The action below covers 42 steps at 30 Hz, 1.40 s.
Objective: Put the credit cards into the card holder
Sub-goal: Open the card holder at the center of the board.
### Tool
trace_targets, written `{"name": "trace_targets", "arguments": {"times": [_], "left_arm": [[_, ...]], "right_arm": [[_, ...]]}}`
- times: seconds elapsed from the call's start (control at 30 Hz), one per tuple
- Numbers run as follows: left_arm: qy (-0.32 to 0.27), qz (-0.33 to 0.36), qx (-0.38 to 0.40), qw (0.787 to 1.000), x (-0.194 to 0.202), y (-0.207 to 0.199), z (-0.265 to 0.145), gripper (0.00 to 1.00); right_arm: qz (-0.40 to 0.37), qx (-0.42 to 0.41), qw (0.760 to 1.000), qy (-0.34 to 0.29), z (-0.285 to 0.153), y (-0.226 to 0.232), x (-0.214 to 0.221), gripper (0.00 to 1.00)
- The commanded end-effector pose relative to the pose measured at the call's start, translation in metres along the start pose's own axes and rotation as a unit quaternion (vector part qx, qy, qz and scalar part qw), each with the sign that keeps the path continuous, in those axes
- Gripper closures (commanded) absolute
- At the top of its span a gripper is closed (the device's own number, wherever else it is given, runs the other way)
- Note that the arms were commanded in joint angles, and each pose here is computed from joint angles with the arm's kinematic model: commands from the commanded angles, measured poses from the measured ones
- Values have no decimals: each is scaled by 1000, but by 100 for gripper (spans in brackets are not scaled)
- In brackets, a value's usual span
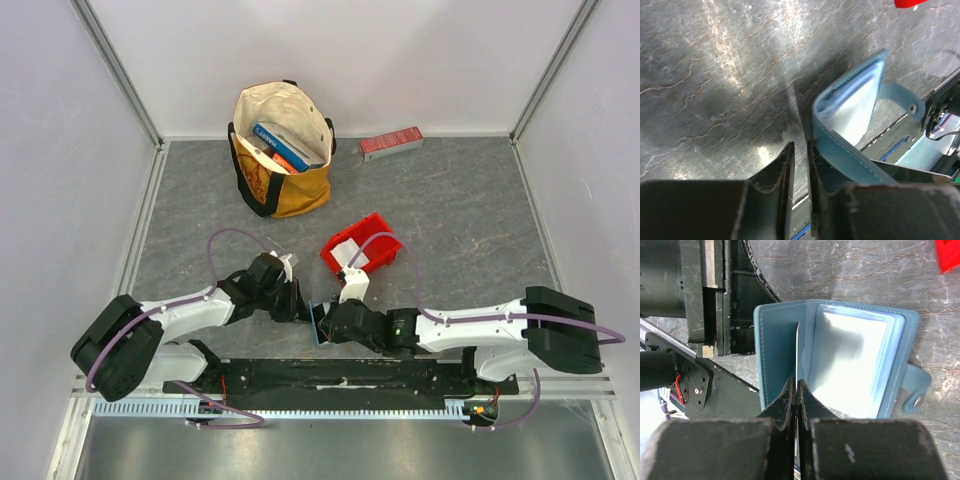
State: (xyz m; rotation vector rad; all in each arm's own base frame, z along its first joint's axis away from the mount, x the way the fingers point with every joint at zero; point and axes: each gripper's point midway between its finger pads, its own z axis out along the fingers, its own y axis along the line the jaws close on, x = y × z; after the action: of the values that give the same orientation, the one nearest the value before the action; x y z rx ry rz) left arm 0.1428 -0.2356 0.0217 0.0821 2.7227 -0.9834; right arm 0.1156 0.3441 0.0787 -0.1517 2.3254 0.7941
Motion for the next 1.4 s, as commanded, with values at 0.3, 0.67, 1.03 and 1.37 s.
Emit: {"name": "trace_targets", "arguments": {"times": [0.3, 0.67, 1.03, 1.37], "left_arm": [[-37, 4, 32, 999, -14, -19, -10, 50], [-109, -23, 62, 992, -26, -38, -51, 30], [-72, -21, 48, 996, -19, -39, -48, 30], [-45, 3, 27, 999, -7, -31, -55, 55]], "right_arm": [[-4, 80, 996, 28, 31, -27, 28, 100], [-23, 96, 995, 32, 37, -28, 31, 100], [-26, 88, 995, 32, 39, -24, 30, 100], [-16, 94, 995, 27, 40, -25, 29, 100]]}}
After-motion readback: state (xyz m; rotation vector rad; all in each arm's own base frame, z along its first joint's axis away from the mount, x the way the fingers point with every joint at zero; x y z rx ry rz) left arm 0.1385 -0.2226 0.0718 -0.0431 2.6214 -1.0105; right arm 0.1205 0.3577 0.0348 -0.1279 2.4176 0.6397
